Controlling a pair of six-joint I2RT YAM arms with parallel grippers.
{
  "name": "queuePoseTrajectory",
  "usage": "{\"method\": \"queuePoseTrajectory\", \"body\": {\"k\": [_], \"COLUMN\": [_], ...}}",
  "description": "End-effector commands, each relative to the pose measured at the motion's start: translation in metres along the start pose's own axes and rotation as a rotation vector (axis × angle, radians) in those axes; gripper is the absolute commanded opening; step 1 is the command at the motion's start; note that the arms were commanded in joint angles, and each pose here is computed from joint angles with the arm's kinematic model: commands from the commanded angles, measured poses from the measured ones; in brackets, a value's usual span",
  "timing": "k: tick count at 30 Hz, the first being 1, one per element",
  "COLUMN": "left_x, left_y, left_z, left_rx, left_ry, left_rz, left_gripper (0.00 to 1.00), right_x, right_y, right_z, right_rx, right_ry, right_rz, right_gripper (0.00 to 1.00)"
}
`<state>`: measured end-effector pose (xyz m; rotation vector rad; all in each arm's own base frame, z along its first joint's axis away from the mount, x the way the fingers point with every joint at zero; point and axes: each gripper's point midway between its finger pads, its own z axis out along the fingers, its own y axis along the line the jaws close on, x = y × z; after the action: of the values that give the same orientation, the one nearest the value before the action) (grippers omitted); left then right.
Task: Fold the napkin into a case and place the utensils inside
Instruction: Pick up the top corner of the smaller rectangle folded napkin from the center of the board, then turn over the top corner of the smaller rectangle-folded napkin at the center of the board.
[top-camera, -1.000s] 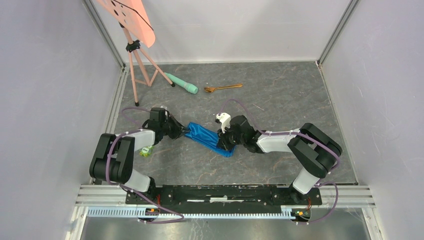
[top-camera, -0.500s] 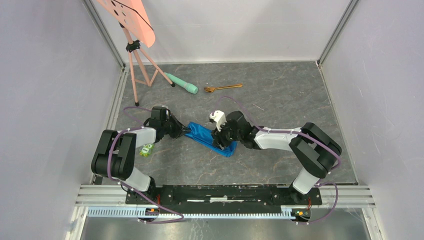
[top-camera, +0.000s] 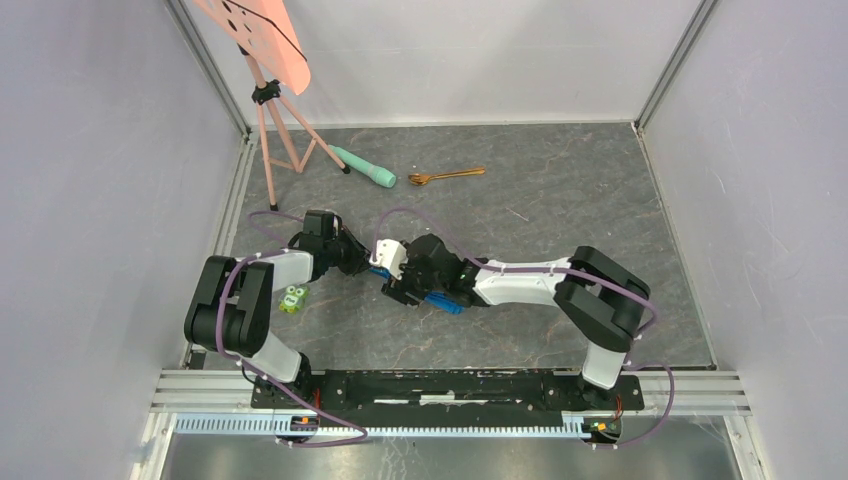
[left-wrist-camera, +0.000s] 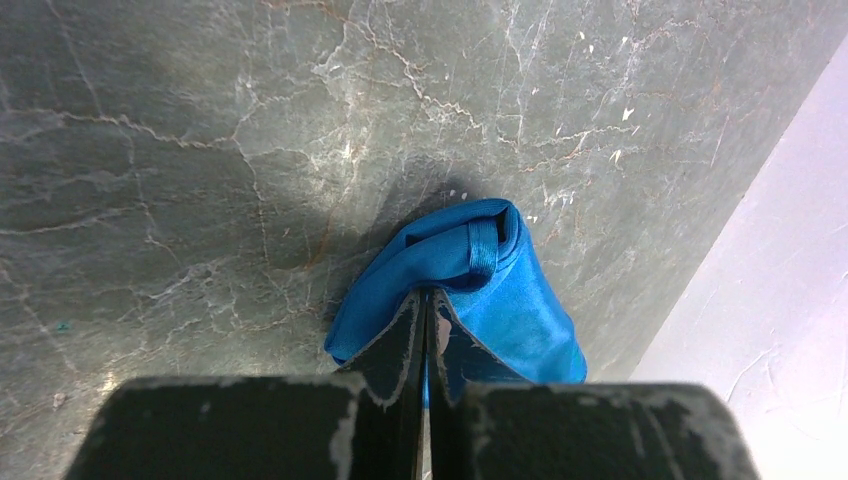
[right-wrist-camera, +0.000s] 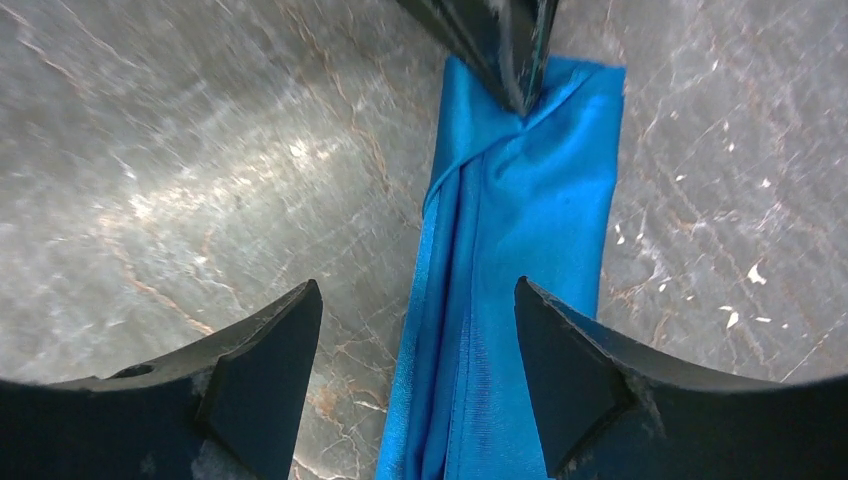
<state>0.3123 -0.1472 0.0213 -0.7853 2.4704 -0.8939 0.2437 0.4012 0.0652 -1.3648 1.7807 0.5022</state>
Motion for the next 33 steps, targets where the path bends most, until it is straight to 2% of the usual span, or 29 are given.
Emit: {"method": "queuePoseTrajectory", "body": {"k": [1,11,17,22,24,26,30,33], "left_x": [0.004,0.004,0.003,0.000,-0.001,-0.002,-0.004,-0.005], "left_y": [0.030,0.029,0.028,0.026,0.025,0.023,0.016,0.008], "left_z": [0.005,0.004,0.002,0.000,-0.001,-0.001,-0.004,-0.014], "left_rx": [-0.115,-0.112,-0.108,-0.109,-0.107,-0.103,-0.082,-0.074], "left_ry": [0.007,0.003,0.000,-0.011,-0.016,-0.021,-0.026,-0.032], "left_rz": [0.035,0.038,0.043,0.053,0.056,0.062,0.070,0.079], "left_gripper": [0.03,0.03,0.03,0.03,0.03,0.03,0.04,0.10], "right_x": [0.003,0.033,0.052,0.063,0.066,0.067,0.063,0.047], "right_y": [-0.016,-0.026,-0.028,-0.029,-0.028,-0.026,-0.023,-0.017], "right_z": [0.012,0.025,0.029,0.032,0.032,0.032,0.032,0.030], "right_rx": [0.123,0.253,0.294,0.317,0.314,0.304,0.289,0.249], "right_ry": [0.044,0.107,0.119,0.137,0.142,0.136,0.121,0.081], "right_rz": [-0.045,-0.018,0.015,0.027,0.028,0.029,0.042,0.089], "right_gripper": [0.77,0.69,0.49,0.51,0.48,0.39,0.15,0.00]}}
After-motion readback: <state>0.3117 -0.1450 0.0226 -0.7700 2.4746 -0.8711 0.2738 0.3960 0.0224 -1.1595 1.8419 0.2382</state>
